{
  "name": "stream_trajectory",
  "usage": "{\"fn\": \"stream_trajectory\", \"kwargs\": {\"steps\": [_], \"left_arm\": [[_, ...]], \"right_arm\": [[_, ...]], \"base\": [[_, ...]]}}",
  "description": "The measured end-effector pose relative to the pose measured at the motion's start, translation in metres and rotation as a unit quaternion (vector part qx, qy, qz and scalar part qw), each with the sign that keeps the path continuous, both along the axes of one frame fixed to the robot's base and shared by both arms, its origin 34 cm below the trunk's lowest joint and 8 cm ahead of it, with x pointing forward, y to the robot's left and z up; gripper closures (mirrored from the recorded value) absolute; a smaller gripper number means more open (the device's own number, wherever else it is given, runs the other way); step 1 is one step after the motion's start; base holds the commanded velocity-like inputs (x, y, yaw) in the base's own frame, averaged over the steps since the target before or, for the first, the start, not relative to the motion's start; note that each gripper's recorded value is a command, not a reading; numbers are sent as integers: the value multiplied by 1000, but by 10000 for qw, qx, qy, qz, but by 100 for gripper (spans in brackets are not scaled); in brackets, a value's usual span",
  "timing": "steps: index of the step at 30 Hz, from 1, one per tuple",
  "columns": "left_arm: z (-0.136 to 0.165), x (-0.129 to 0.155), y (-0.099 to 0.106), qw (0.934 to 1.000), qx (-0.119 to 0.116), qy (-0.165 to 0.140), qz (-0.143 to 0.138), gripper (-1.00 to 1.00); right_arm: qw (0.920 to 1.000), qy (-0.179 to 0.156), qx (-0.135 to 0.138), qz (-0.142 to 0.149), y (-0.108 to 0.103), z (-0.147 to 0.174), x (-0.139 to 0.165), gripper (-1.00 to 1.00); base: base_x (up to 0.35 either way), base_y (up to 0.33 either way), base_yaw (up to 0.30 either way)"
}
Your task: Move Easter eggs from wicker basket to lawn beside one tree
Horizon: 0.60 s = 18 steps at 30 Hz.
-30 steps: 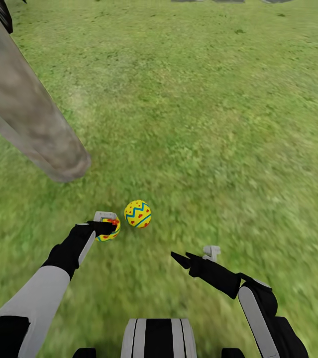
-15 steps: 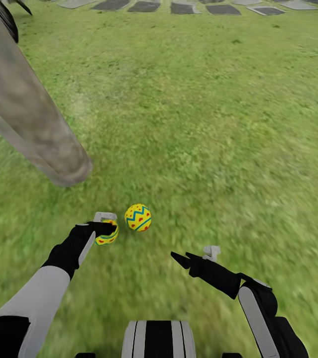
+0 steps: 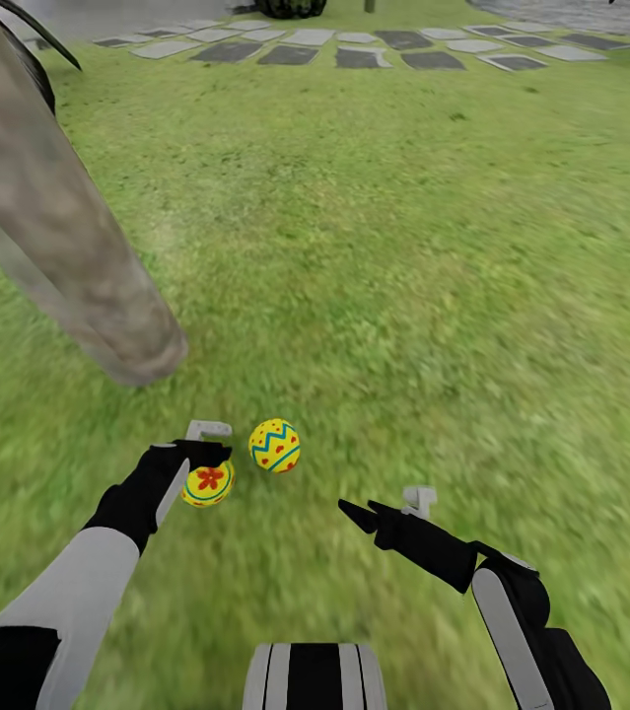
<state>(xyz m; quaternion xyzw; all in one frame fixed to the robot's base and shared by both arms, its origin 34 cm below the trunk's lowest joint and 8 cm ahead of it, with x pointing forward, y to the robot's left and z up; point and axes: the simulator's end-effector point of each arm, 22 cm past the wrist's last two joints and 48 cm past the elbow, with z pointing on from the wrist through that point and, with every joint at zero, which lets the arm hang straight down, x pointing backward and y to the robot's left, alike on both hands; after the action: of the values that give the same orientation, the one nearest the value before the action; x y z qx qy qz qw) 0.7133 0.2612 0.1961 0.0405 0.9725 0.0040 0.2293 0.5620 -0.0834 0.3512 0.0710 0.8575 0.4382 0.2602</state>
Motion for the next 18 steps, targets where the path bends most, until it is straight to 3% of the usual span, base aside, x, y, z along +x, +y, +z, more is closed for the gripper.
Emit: {"fn": "stream_trajectory", "kwargs": {"steps": [8, 18], "left_arm": [[15, 7, 1, 10000, -6, -86, 21, -100], [36, 5, 3, 10000, 14, 47, 59, -100]], "right_arm": [[9999, -101, 0, 0, 0, 10, 3, -100], [9995, -306, 0, 0, 0, 31, 8, -100]], "base": [[0, 0, 0], [-1, 0, 0]]}}
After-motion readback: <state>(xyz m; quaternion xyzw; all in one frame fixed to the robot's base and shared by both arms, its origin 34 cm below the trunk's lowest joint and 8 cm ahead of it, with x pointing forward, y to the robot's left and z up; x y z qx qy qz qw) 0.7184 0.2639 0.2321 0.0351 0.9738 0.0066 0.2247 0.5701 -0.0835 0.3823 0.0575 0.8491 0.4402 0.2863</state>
